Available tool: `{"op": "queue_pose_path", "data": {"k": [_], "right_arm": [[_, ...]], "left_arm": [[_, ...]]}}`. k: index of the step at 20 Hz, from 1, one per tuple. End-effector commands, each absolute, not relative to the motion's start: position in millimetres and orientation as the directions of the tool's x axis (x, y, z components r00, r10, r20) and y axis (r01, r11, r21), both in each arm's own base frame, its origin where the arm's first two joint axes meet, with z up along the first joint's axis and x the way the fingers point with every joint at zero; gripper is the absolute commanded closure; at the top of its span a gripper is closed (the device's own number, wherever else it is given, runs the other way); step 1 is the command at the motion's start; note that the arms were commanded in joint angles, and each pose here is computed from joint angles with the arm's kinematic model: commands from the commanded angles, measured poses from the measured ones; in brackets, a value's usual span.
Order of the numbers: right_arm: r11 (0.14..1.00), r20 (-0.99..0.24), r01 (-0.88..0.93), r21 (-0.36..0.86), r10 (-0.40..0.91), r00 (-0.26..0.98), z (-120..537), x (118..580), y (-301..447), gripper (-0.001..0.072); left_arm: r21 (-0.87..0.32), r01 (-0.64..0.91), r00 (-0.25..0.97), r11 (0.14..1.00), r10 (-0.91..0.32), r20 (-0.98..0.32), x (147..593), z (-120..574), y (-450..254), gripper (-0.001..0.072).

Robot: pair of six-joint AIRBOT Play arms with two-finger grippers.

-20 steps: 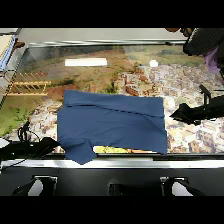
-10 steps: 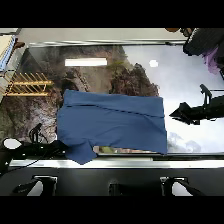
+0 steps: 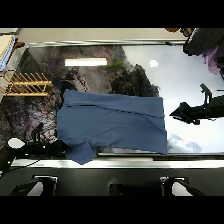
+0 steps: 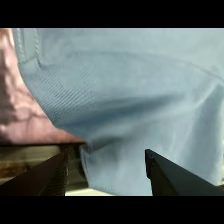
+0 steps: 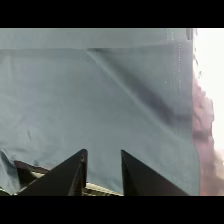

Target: Fold the clothes and pants, and hang the long-sleeved shirts on hangers.

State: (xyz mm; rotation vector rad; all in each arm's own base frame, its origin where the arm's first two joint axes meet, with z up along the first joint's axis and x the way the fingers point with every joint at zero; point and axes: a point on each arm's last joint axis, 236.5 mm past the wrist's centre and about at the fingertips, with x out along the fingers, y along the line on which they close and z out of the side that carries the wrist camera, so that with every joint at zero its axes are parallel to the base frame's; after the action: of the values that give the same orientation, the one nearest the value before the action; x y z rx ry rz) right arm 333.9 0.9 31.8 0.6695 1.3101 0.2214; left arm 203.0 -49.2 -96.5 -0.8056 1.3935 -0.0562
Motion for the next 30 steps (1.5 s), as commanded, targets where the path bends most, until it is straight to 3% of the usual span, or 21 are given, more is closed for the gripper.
{"op": "queue_pose_path", "data": {"k": [1,9,10,11,15,16,19,21,24,26,30], "right_arm": [[0.795,-0.816,0.215,0.567,0.508,0.274,31.7,335.0,0.1,0.0441],[0.794,-0.816,0.211,0.570,0.517,0.259,31.9,331.3,2.0,0.0442],[0.795,-0.817,0.208,0.570,0.522,0.245,31.6,328.0,3.2,0.0442],[0.797,-0.820,0.207,0.567,0.523,0.233,30.9,325.2,3.4,0.0442],[0.826,-0.851,0.217,0.520,0.479,0.212,23.5,320.0,-7.6,0.0471],[0.831,-0.859,0.227,0.507,0.464,0.217,21.8,321.2,-11.1,0.0471],[0.853,-0.897,0.283,0.439,0.397,0.197,12.3,316.6,-27.4,0.0472],[0.867,-0.933,0.345,0.360,0.327,0.153,-3.6,304.8,-45.5,0.0472],[0.828,-0.927,0.429,0.361,0.368,0.072,-31.9,272.2,-49.1,0.0463],[0.809,-0.916,0.460,0.367,0.400,0.028,-49.8,252.7,-44.5,0.0333],[0.771,-0.881,0.488,0.408,0.473,-0.012,-76.5,229.4,-19.0,0.0333]], "left_arm": [[-0.522,-0.426,0.228,0.739,-0.471,-0.852,206.7,-101.4,-45.4,0.0203],[-0.550,-0.421,0.207,0.721,-0.514,-0.832,211.0,-108.0,-61.7,0.0208],[-0.551,-0.409,0.198,0.728,-0.518,-0.832,209.9,-107.9,-65.4,0.0250],[-0.551,-0.402,0.190,0.731,-0.522,-0.831,208.6,-107.8,-67.8,0.0378],[-0.554,-0.400,0.172,0.731,-0.533,-0.828,204.3,-107.0,-70.3,0.0484],[-0.556,-0.394,0.166,0.732,-0.538,-0.826,202.8,-106.6,-71.4,0.0584],[-0.552,-0.381,0.152,0.742,-0.538,-0.829,199.4,-107.1,-71.5,0.0690],[-0.545,-0.378,0.147,0.749,-0.532,-0.834,198.2,-108.2,-70.1,0.0690],[-0.545,-0.378,0.147,0.749,-0.532,-0.834,198.2,-108.2,-70.1,0.0690],[-0.545,-0.375,0.147,0.750,-0.532,-0.834,198.2,-108.2,-70.1,0.0690],[-0.545,-0.376,0.147,0.750,-0.532,-0.834,198.3,-108.1,-70.1,0.0690]]}}
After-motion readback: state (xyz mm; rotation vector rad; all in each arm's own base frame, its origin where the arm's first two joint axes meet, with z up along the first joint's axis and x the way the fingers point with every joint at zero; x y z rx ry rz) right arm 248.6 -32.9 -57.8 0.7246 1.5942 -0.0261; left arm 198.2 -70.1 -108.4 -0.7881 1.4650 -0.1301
